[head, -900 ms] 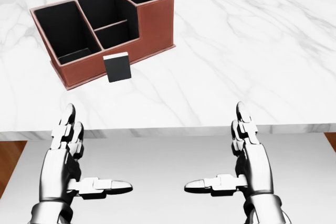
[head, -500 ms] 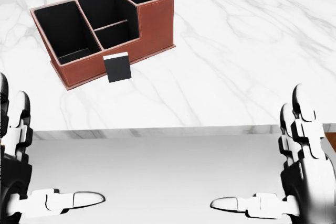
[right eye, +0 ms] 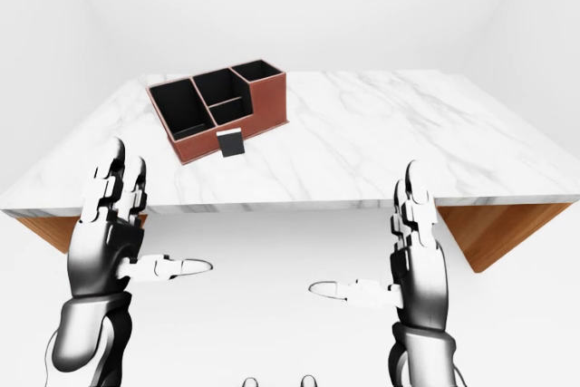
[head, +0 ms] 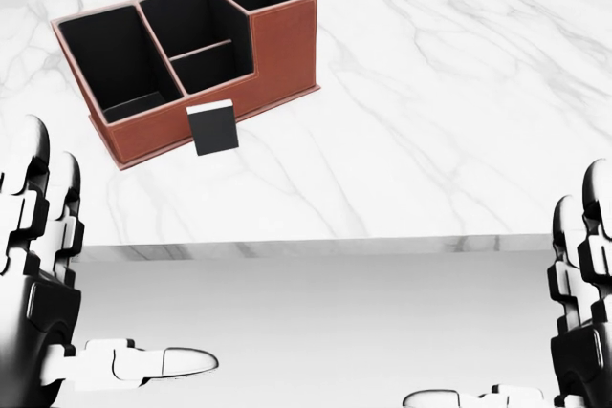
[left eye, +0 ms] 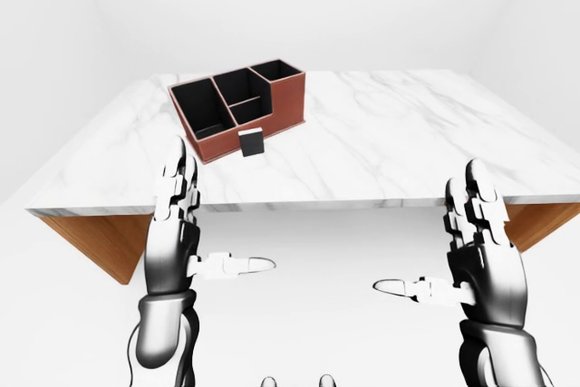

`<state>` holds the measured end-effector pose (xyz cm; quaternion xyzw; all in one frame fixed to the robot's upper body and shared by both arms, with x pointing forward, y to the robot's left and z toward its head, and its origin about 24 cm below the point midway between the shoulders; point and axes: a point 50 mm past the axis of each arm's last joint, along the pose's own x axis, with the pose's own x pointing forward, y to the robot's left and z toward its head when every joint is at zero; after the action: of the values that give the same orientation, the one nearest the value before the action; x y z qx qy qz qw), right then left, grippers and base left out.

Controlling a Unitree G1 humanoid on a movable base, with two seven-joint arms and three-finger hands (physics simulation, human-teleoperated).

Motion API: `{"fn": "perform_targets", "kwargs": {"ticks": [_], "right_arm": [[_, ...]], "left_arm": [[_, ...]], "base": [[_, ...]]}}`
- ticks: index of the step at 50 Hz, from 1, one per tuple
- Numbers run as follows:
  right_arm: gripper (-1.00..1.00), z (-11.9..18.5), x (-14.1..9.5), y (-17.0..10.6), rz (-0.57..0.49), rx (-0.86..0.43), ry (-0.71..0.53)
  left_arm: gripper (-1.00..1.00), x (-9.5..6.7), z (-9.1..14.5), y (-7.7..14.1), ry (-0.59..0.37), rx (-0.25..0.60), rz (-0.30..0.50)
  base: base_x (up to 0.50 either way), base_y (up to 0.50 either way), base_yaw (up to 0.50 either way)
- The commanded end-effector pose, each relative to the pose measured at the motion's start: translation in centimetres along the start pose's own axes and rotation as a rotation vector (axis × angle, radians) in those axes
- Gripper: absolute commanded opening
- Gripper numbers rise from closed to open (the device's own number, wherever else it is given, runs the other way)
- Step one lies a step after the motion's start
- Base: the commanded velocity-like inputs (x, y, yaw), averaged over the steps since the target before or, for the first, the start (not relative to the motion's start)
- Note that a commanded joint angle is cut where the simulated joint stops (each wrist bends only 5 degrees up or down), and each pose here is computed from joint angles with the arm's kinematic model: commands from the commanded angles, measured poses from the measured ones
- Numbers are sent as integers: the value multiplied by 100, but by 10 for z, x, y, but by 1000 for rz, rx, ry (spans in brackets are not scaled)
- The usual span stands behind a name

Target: Pick up the book and place it in the left compartment of the caddy.

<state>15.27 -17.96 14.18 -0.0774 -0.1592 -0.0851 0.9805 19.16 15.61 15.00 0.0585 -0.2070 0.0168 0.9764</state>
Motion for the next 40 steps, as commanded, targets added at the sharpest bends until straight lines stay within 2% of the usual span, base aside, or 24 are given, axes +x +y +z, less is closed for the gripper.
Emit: {"fn": "perform_targets", "kwargs": {"ticks": [1, 10, 16, 21, 29, 34, 40], "right_arm": [[100, 0, 7, 7, 30, 5, -21], [100, 14, 17, 17, 69, 4, -119], [100, 9, 18, 18, 62, 32, -99], [100, 0, 22, 21, 84, 35, -70], [100, 8, 25, 23, 75, 17, -113], [100, 14, 24, 23, 77, 18, -140], [100, 9, 22, 21, 67, 1, -110]], "left_arm": [[100, -2, 4, 1, -13, 22, 9], [100, -4, 6, 3, -14, 42, 14], [100, -5, 11, 9, -30, 63, 37], [100, -4, 2, 7, 4, 67, 42], [100, -6, 7, 12, -15, 55, 67], [100, -10, 3, 15, 14, 54, 71], [100, -11, 5, 18, 12, 55, 84]], "base": [[50, 0, 0], [50, 0, 0], [50, 0, 0], [50, 0, 0], [50, 0, 0], [50, 0, 0], [50, 0, 0]]}}
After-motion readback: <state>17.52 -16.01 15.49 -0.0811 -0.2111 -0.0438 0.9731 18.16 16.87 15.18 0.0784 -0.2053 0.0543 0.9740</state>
